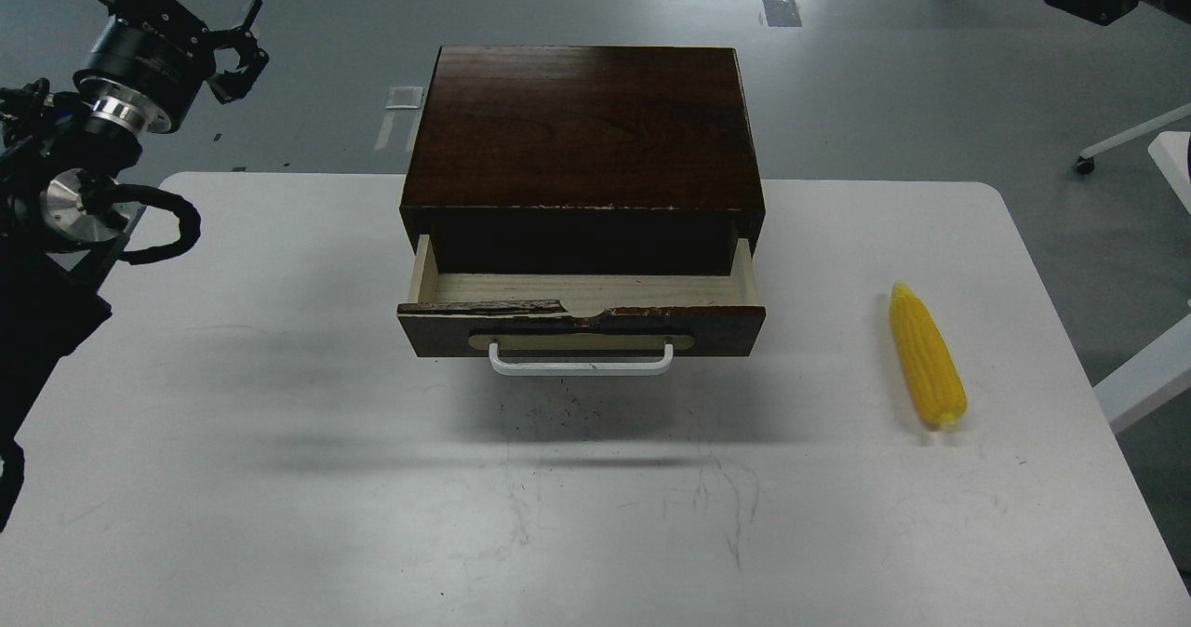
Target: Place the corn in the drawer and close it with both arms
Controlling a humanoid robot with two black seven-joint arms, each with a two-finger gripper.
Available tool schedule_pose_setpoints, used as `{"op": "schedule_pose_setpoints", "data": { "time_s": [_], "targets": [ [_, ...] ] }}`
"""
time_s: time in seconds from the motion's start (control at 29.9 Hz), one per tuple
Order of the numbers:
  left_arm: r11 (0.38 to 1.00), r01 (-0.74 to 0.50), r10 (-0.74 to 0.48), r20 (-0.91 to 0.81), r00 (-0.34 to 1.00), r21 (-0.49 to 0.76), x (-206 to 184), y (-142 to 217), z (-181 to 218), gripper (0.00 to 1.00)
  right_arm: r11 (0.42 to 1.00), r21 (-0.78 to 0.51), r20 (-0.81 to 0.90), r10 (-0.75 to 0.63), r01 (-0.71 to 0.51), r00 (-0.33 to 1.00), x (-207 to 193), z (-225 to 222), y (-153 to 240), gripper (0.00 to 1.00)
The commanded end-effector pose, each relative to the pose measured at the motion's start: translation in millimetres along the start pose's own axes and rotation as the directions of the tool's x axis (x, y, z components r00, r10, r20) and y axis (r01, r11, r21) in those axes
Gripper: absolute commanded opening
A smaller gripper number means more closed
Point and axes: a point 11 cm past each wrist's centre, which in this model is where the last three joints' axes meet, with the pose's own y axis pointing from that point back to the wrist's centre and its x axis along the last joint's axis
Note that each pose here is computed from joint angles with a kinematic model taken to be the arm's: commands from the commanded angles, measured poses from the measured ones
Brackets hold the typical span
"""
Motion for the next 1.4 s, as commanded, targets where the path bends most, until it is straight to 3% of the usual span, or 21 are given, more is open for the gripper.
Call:
{"op": "schedule_pose_setpoints", "data": {
  "time_s": [0.0, 0.07, 0.17, 0.53, 0.84, 1.04, 1.37],
  "targets": [
    [1.0, 0.009, -0.009, -0.004, 1.0, 0.001, -3, -1, -1, 0.98, 0.987, -0.144, -0.239, -0.111, 0.078, 0.965, -20, 1, 2, 1.0],
    [1.0, 0.025, -0.025, -0.01, 1.0, 0.002, -8, -2, -1, 0.98, 0.962, -0.251, -0.406, -0.204, 0.106, 0.891, -35, 12, 5, 1.0],
    [1.0, 0.03, -0.03, -0.012, 0.999, 0.002, -10, -3, -1, 0.98, 0.926, -0.364, -0.507, -0.291, 0.104, 0.811, -43, 37, 8, 1.0],
    [1.0, 0.031, -0.031, -0.004, 1.0, 0.002, -9, -3, 2, 0.98, 0.827, -0.546, -0.505, -0.452, 0.133, 0.735, -77, 120, 23, 1.0],
    [1.0, 0.024, -0.024, 0.001, 1.0, -0.004, -5, -1, 6, 0.98, 0.766, -0.617, -0.422, -0.517, 0.182, 0.745, -115, 188, 47, 0.9],
    [1.0, 0.024, -0.024, -0.003, 1.0, -0.005, -6, -1, 4, 0.98, 0.756, -0.618, -0.397, -0.537, 0.216, 0.744, -145, 211, 45, 0.91],
    [1.0, 0.025, -0.025, -0.005, 1.0, -0.002, -6, -1, 1, 0.98, 0.734, -0.642, -0.392, -0.564, 0.224, 0.727, -160, 231, 47, 0.9]
  ]
}}
